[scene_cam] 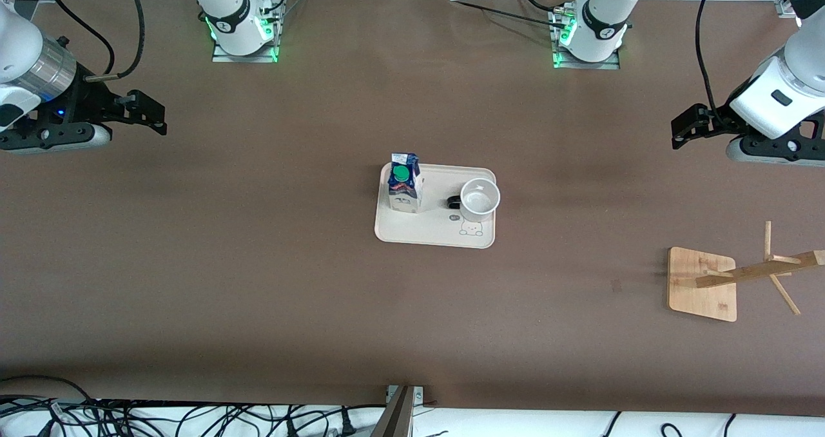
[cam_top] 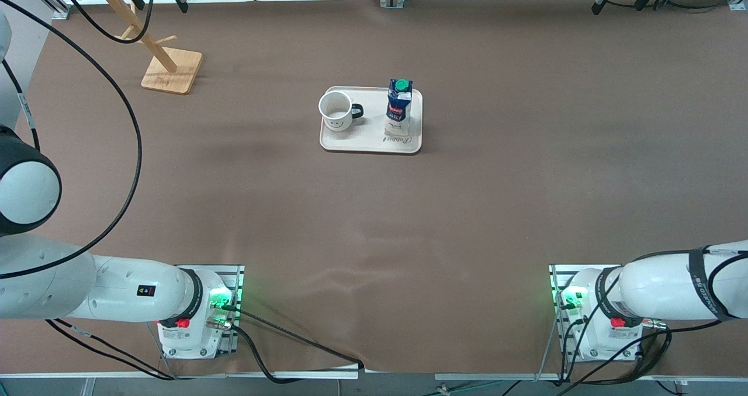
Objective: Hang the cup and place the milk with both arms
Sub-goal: 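Move the right gripper toward the milk carton on the tray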
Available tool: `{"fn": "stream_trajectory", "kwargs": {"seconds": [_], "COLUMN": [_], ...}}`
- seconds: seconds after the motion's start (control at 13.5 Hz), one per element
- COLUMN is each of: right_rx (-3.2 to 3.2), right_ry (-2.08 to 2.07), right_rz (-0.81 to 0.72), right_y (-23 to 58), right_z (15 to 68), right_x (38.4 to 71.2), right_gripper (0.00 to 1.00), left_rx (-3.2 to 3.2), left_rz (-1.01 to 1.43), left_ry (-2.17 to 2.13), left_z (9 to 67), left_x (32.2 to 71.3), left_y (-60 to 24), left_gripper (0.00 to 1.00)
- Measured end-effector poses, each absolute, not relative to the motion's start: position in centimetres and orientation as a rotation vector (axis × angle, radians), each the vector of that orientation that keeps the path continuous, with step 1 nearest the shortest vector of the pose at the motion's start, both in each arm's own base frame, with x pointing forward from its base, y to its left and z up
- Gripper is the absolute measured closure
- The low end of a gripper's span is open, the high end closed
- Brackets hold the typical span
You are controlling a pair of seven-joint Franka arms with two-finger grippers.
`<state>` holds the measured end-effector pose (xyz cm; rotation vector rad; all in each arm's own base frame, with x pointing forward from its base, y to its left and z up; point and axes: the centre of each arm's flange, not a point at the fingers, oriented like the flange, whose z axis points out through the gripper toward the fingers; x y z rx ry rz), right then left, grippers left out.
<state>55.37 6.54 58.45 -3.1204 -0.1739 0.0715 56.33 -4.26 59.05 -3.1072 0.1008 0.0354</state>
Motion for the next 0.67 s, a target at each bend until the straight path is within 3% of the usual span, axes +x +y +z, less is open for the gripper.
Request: {"fn": "stream_trajectory", "kwargs": {"seconds": [0.67], "right_rx": [-3.118], "right_ry": [-0.175], "right_rz": [0.029], "right_y": [6.65], "right_z": [58.43], "right_x": [55.85], "right_gripper": [0.0], "left_rx": [-3.107], "left_rz": [0.037], "left_ry": [0.101], "left_z": [59.04], "left_x": [56.32], "left_y": [-4.26], "left_gripper": [0.0]}}
